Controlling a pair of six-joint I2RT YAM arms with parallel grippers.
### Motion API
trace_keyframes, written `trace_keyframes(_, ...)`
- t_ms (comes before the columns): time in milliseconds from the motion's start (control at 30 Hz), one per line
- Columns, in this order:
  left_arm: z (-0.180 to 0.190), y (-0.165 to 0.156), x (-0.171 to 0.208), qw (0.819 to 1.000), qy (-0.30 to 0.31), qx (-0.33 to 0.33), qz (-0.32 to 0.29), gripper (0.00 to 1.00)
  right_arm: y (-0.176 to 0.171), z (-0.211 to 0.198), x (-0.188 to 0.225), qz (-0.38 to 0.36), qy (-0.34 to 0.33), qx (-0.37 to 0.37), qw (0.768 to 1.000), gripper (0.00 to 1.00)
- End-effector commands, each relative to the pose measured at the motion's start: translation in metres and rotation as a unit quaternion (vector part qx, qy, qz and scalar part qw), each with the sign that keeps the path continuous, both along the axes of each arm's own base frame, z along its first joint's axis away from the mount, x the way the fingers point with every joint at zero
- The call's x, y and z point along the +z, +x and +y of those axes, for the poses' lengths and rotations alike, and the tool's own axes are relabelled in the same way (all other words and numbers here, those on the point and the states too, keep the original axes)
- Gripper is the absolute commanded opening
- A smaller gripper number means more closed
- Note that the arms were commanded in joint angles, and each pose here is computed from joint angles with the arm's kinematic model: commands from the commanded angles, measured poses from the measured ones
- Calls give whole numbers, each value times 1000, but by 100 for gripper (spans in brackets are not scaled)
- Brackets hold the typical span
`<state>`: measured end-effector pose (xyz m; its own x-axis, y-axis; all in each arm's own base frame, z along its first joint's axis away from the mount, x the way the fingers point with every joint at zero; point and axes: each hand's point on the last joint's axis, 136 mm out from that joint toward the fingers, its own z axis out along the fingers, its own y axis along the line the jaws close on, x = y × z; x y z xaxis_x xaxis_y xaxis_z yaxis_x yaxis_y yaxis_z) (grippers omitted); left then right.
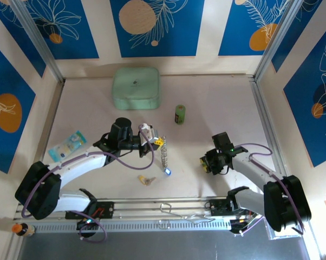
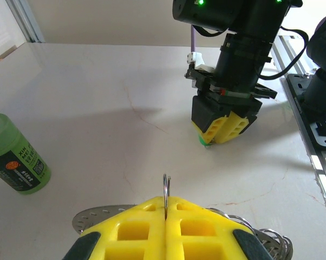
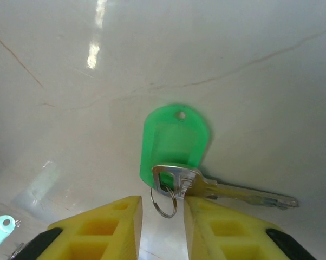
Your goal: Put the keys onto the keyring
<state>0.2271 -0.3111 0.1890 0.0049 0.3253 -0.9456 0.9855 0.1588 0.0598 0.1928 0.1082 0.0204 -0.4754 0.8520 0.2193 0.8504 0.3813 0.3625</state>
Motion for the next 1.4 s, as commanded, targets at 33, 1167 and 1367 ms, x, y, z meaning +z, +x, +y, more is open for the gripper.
trace_keyframes(33,-4,-5,8,1000,-12,-17,-21,0,0,-6,0,1,-21,11,1000,21)
trace_keyframes(1167,-4,-5,11,1000,-11,-15,-23,0,27,10,38,-61,-120,282,950,20)
trace_keyframes(1367,-3,-6,13,999,-13,-16,-24,0,52,13,44,-109,-140,400,899,33)
